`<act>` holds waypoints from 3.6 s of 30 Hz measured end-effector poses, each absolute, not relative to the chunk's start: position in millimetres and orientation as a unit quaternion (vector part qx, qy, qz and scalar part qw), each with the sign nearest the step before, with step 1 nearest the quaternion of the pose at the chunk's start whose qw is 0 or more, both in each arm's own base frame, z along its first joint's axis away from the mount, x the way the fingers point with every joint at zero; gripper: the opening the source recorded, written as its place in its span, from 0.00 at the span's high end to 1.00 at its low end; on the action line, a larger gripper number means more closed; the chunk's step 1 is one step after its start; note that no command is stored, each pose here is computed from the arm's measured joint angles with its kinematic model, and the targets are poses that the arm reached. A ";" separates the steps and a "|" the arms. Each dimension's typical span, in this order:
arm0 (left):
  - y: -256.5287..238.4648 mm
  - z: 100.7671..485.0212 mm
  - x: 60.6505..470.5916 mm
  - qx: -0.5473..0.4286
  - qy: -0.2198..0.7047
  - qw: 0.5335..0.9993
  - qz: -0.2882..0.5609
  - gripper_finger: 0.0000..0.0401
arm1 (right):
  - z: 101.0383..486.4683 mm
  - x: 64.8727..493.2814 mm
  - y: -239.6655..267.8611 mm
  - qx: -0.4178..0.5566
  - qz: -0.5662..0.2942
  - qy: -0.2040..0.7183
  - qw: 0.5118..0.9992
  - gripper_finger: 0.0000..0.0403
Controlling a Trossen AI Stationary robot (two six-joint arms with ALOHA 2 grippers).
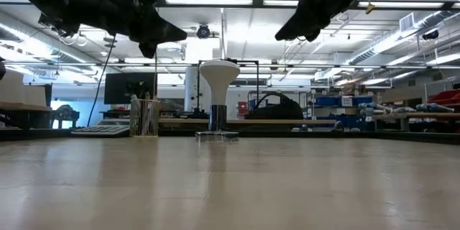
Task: Screw lightbulb
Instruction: Remove the white lightbulb from the silver lamp
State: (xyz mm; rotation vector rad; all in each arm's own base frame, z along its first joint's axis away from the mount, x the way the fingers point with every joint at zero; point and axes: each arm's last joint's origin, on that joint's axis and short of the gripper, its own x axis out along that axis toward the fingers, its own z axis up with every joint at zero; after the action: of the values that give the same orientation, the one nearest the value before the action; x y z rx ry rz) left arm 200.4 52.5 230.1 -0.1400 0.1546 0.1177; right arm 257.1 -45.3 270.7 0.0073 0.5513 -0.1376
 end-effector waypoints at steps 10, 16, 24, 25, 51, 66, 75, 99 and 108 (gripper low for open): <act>40.3 238.8 186.8 -0.060 0.081 0.994 0.051 1.00 | 251.1 231.7 -35.0 0.032 -0.079 0.236 0.968 0.99; 34.8 238.2 184.0 -0.059 0.093 0.992 0.055 1.00 | 239.7 217.2 -21.9 0.048 -0.082 0.203 0.974 0.99; 32.9 234.6 184.0 -0.055 0.112 0.990 0.065 1.00 | 221.3 208.7 -11.0 0.055 -0.099 0.194 0.974 0.99; 33.1 234.8 184.0 -0.055 0.111 0.990 0.067 1.00 | 221.3 208.8 -10.6 0.054 -0.101 0.194 0.974 0.99; 39.0 229.2 181.2 -0.045 0.136 0.974 0.175 1.00 | 226.3 210.7 -10.6 0.056 -0.111 0.166 0.978 0.99; 38.0 232.8 182.6 -0.062 0.116 0.979 0.156 1.00 | 226.2 210.7 -10.5 0.083 -0.114 0.163 0.977 0.95; 37.7 248.4 190.3 -0.058 0.087 0.987 0.124 1.00 | 219.9 216.4 -10.7 0.089 -0.117 0.173 0.974 0.99; 89.6 287.5 284.2 0.005 0.184 0.979 0.082 1.00 | 232.8 250.2 -8.6 0.097 -0.111 0.126 0.981 0.99; 107.0 278.3 299.7 0.002 0.224 0.972 0.076 1.00 | 244.1 294.8 -10.1 0.085 -0.114 0.146 0.979 0.99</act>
State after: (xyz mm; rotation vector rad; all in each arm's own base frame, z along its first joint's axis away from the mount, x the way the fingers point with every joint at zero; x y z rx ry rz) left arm 299.7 107.0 278.3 0.0031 0.4527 0.1531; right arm 294.8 -10.1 244.1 0.1703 0.2941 -0.2291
